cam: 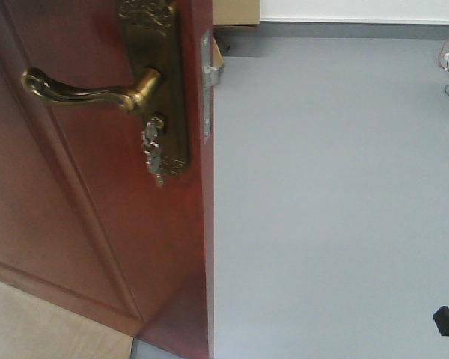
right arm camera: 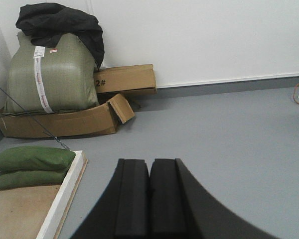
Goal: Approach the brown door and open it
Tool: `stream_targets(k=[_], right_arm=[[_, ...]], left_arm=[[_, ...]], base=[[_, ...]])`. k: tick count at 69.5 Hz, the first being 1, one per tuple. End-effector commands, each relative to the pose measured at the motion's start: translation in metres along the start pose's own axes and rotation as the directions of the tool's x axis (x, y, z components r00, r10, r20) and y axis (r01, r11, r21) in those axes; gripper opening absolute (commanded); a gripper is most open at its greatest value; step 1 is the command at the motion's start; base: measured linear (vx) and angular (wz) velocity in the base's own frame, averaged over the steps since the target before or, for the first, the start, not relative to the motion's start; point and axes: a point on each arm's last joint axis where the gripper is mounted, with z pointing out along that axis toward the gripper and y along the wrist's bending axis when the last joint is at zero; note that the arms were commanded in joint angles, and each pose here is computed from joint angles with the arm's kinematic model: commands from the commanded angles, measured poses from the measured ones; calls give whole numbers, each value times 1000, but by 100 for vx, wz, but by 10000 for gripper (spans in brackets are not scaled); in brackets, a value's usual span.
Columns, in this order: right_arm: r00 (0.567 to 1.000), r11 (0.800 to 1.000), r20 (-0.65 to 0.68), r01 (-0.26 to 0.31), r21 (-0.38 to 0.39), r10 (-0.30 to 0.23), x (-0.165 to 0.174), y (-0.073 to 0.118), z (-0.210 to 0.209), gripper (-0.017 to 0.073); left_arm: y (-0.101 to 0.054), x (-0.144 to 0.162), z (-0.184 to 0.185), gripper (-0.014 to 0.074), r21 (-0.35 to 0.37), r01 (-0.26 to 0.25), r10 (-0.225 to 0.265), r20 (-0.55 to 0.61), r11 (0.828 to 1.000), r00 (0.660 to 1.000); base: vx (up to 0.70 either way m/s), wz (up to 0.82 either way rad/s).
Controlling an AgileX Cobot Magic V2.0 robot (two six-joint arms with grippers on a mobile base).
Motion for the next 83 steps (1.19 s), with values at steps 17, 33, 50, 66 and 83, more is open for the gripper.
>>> stream_targets(k=[17, 33, 50, 66, 83], right_arm=[[996, 1000, 86, 14, 1, -14, -7, 0, -1, 0], [996, 1000, 86, 14, 1, -14, -7, 0, -1, 0], [996, 1000, 86, 14, 1, -14, -7, 0, -1, 0], [996, 1000, 86, 14, 1, -14, -7, 0, -1, 0], [996, 1000, 86, 14, 1, -14, -7, 0, -1, 0]], left_arm=[[-4, -13, -4, 11, 24, 91, -93, 52, 996, 994], [-4, -13, -4, 11, 24, 91, -93, 52, 996, 994], [-4, -13, -4, 11, 24, 91, -93, 52, 996, 994], [-4, -13, -4, 11, 24, 91, -93, 52, 996, 994], [-4, -13, -4, 11, 24, 91, -93, 52, 996, 994]], base=[[18, 5], [15, 6], [14, 7], [11, 6], [8, 4]])
